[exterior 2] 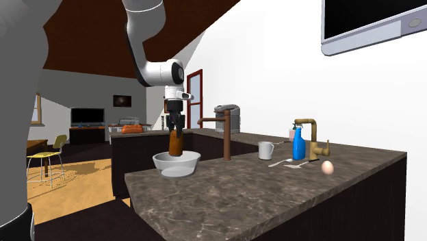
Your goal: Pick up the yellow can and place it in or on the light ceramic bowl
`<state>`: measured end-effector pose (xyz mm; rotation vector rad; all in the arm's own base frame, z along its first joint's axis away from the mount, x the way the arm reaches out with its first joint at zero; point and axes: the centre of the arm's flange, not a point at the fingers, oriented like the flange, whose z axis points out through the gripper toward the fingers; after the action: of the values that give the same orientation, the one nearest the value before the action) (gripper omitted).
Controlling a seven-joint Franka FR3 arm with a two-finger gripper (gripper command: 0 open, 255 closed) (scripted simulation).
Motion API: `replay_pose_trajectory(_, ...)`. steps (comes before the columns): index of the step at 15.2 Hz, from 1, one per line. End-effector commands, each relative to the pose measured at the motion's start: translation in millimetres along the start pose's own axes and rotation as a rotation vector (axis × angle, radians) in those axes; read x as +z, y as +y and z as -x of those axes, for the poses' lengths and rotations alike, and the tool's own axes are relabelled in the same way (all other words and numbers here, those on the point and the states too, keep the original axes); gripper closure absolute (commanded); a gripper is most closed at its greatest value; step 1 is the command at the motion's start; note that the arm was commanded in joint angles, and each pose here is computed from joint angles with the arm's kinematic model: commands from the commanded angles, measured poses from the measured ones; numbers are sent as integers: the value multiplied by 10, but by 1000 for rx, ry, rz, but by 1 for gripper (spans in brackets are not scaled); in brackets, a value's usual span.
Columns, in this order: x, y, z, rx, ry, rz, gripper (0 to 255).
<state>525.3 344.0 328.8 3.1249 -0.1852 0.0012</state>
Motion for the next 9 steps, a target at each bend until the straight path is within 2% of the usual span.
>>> replay_pose_trajectory(1, -3, -1, -1, 0, 1, 0, 0)
replay_pose_trajectory(6, -2, -1, 0, 0, 0, 0, 0)
replay_pose_trajectory(9, -398, 0, 0, 0, 1, 0, 0)
